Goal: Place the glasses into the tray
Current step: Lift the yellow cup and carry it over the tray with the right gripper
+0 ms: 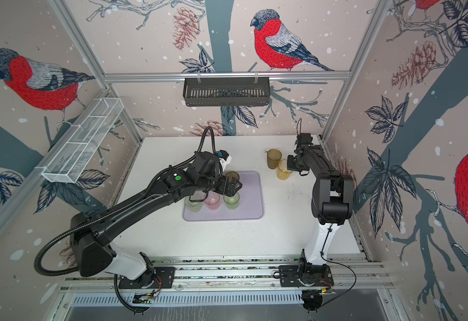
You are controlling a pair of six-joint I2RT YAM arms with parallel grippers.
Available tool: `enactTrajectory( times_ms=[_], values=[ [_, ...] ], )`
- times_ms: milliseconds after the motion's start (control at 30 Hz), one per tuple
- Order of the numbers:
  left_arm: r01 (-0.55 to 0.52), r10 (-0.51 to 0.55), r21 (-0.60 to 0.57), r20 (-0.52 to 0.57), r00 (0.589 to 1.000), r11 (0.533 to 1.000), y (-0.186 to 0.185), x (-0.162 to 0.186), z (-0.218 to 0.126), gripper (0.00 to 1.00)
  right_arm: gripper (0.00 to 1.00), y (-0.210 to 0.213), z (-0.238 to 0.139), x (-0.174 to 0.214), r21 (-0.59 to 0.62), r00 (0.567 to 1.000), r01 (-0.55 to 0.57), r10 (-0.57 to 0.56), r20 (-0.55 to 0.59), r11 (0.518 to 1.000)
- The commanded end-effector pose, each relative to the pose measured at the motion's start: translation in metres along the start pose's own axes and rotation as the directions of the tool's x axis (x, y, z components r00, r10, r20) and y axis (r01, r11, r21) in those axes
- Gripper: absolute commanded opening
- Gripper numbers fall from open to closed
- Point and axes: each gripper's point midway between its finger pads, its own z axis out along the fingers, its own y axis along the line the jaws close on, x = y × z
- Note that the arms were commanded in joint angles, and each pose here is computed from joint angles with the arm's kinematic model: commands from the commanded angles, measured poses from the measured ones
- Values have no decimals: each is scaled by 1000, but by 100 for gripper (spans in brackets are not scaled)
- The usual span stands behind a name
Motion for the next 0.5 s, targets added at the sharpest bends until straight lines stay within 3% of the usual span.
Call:
enactTrajectory(
  times_ms=[0,467],
  values=[
    [-10,9,11,12,1000,1000,-3,-2,-2,98,5,-2,-6,0,10,1000,8,-8,7,1000],
    [-2,2,20,20,1000,1000,-4,-2,-3,98,4,0,-24,13,13,1000,23,-23,10,1000]
  ],
)
